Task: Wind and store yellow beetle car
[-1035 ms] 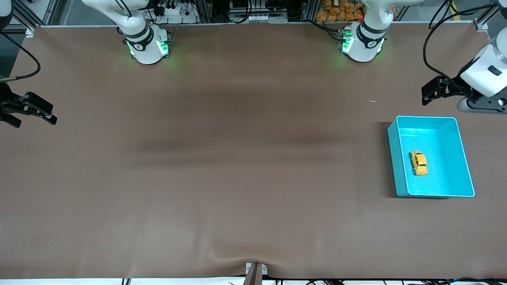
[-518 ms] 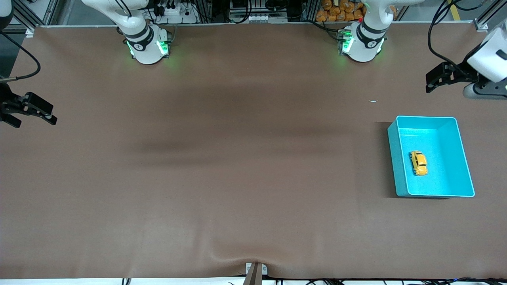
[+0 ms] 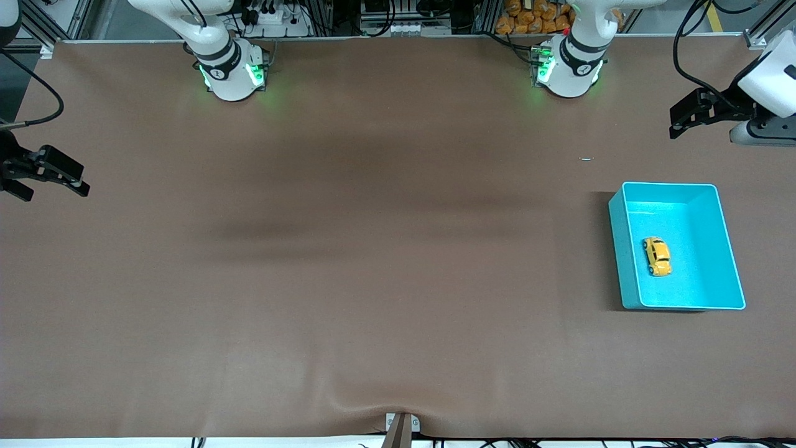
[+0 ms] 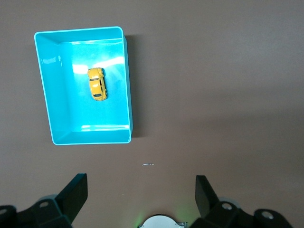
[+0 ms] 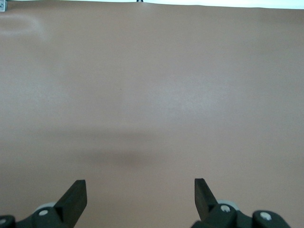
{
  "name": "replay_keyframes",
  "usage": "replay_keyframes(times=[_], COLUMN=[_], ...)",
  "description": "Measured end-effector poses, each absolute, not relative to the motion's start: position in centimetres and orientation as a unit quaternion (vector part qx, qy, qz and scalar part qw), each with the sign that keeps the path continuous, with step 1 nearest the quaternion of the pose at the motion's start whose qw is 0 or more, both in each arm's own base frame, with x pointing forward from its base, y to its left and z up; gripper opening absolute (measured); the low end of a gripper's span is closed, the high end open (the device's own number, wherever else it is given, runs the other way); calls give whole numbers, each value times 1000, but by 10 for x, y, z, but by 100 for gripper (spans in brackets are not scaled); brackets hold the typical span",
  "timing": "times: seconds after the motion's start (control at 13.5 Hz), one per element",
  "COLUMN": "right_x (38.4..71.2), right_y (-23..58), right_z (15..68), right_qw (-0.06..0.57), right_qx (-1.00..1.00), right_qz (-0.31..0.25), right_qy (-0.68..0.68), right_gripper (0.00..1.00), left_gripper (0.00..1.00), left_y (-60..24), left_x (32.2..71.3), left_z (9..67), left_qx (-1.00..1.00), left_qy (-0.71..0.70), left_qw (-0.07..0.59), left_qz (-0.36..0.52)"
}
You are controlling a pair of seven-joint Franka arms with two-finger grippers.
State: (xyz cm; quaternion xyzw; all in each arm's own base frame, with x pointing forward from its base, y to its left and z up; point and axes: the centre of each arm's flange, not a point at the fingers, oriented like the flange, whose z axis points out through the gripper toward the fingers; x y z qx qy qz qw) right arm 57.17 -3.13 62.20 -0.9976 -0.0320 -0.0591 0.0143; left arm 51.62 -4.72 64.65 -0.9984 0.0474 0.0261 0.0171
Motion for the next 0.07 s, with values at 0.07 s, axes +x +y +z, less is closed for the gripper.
replay_keyframes(times=[0.07], right_x=[572], right_y=[-31], right_z=[622], right_qw=[14], right_qx=[-998], right_qz=[-59], right_qy=[-32], right_gripper=[100], left_gripper=[100], left_y=[-48], left_x=[516], left_z=[647], left_qx=[-998], left_qy=[48], left_qw=[14], left_qz=[26])
